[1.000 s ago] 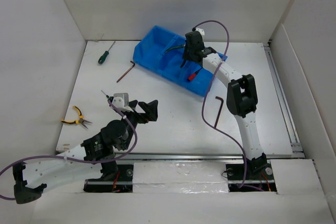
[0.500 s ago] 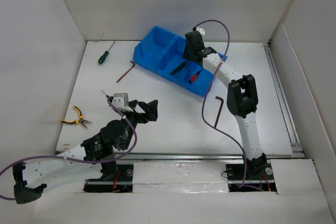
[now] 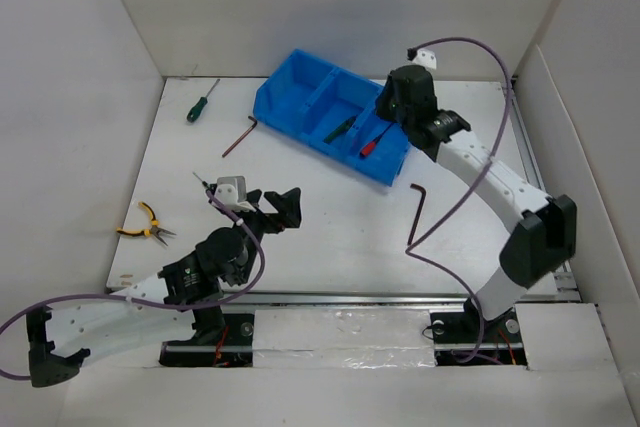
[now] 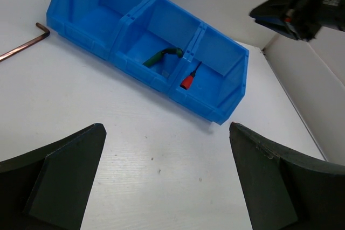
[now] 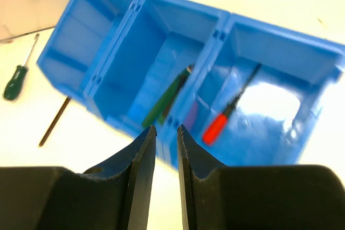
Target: Sort the tools into containers
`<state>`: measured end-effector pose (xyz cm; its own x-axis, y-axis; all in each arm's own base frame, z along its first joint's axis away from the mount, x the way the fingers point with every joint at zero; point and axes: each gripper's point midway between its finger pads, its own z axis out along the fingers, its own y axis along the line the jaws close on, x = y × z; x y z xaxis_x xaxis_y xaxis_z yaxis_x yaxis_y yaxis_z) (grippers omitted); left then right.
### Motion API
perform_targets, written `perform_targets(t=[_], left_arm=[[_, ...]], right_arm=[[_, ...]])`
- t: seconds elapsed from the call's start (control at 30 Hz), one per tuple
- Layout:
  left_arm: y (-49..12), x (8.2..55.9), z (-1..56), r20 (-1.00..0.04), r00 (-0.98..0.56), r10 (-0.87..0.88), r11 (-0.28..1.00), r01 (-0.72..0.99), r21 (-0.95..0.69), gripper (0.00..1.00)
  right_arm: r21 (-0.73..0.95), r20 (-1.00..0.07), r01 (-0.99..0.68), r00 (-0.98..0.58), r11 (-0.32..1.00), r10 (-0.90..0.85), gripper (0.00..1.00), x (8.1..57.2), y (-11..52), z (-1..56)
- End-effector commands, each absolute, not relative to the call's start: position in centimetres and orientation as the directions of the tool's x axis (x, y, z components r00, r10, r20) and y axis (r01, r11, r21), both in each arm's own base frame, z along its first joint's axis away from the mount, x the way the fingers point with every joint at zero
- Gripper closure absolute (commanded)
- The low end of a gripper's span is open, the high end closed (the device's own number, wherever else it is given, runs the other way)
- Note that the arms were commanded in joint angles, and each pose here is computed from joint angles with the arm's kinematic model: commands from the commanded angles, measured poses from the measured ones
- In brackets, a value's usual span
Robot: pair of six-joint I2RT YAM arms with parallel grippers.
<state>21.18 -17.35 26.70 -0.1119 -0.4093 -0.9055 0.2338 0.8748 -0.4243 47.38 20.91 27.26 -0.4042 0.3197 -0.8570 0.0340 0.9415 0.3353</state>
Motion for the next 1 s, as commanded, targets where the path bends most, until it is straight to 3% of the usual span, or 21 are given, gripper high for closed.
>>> perform_targets(t=[0.0,0.07,0.23,0.57,0.97], left_arm=[[-17.1,21.8,26.3,-0.904,-0.085,-0.418,0.886,0.179,-0.427,0.01],[-17.2,22.0,26.6,-0.899,-0.091,-0.428,0.885,0.161,-0.438,0.01],[-17.9,22.3,26.0,-0.911,-0.116,-0.396,0.900,0.148,-0.411,0.01],[-18.7,21.8,26.2,-0.903,-0.134,-0.409,0.876,0.218,-0.430,0.01],[-18.8,21.7,26.5,-0.905,-0.133,-0.404,0.874,0.235,-0.425,0.01]], right_arm=[[0.342,-0.852,0.087,-0.391,0.936,0.348,0.72,44.0,19.9,25.8],[0.352,-0.850,0.129,-0.372,0.927,0.374,0.71,41.9,18.5,25.4],[0.320,-0.773,0.344,-0.445,0.883,0.453,0.71,37.0,14.5,16.9],[0.239,-0.654,0.531,-0.532,0.813,0.538,0.69,32.0,14.0,7.9],[0.240,-0.620,0.533,-0.559,0.812,0.551,0.66,31.5,12.7,5.7]])
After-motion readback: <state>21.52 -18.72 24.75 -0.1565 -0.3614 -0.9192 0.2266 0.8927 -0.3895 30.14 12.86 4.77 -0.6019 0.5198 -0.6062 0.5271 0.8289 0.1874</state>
